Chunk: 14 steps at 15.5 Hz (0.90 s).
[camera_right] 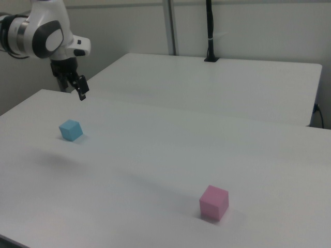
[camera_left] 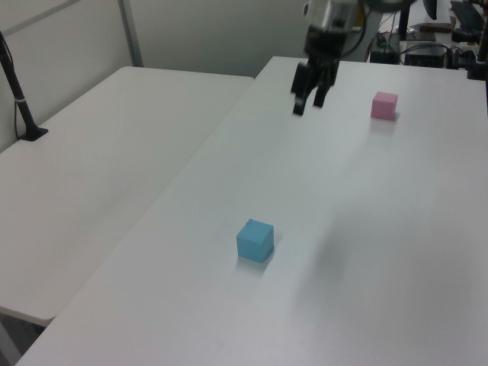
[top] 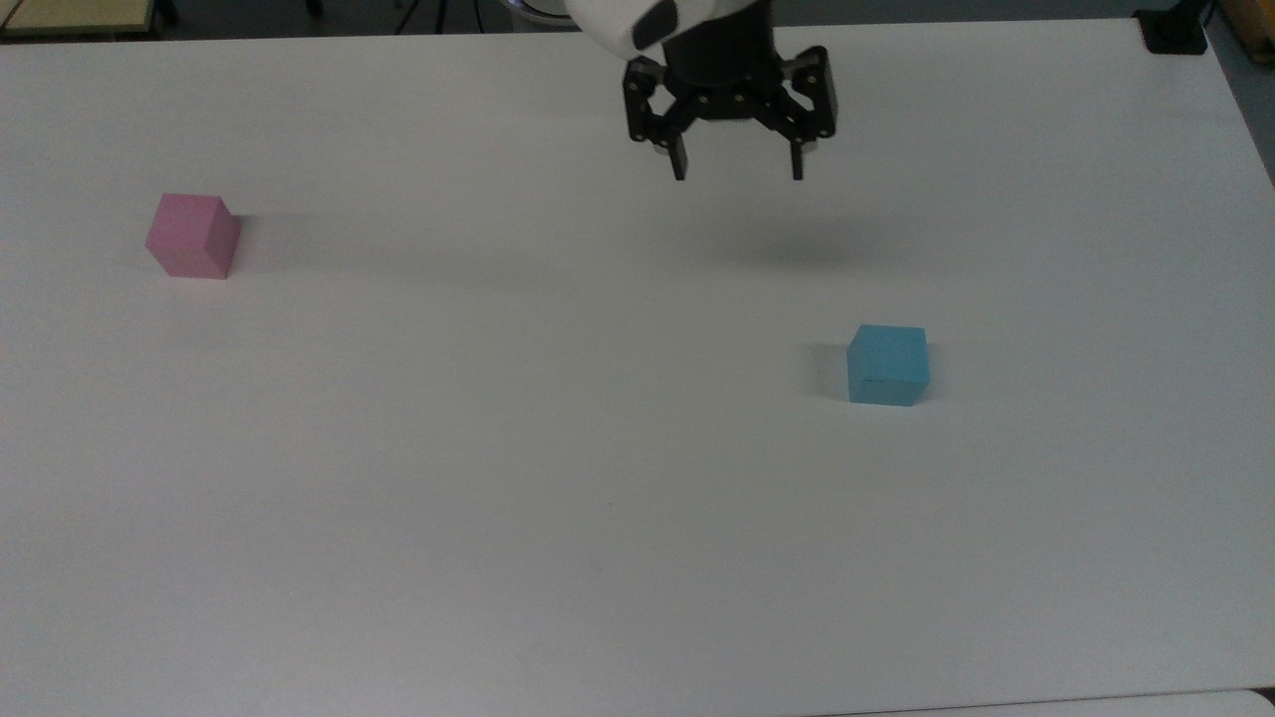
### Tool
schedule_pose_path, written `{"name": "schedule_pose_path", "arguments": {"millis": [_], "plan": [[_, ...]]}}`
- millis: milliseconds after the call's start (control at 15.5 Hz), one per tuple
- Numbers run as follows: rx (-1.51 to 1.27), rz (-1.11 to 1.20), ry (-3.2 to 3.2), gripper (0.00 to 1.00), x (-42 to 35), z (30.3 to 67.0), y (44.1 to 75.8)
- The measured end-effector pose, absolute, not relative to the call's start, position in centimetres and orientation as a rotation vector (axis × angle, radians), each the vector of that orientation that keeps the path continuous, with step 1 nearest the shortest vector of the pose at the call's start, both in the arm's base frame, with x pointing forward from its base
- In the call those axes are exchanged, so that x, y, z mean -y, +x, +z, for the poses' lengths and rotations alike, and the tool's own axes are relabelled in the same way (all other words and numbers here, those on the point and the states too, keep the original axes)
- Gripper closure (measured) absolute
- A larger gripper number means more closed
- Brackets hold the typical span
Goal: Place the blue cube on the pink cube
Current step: 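Move the open gripper over the light-blue cube and lower it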
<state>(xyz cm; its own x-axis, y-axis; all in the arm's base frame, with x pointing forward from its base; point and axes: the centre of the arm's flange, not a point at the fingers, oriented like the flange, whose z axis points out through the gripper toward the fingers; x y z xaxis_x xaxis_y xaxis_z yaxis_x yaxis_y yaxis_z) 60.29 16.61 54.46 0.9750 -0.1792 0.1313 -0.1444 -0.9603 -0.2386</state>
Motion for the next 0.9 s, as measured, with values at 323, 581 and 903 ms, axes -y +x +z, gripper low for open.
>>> {"name": "schedule_pose_path", "arguments": {"millis": [323,581,903], "plan": [[-0.245,-0.28,-2.948,0.0,-23.0,51.2,60.4],[-0.277,-0.308,-3.076,0.0,-28.7,45.6,60.0],[-0.279,-0.257,-3.147,0.0,-32.7,38.4,61.2]]}}
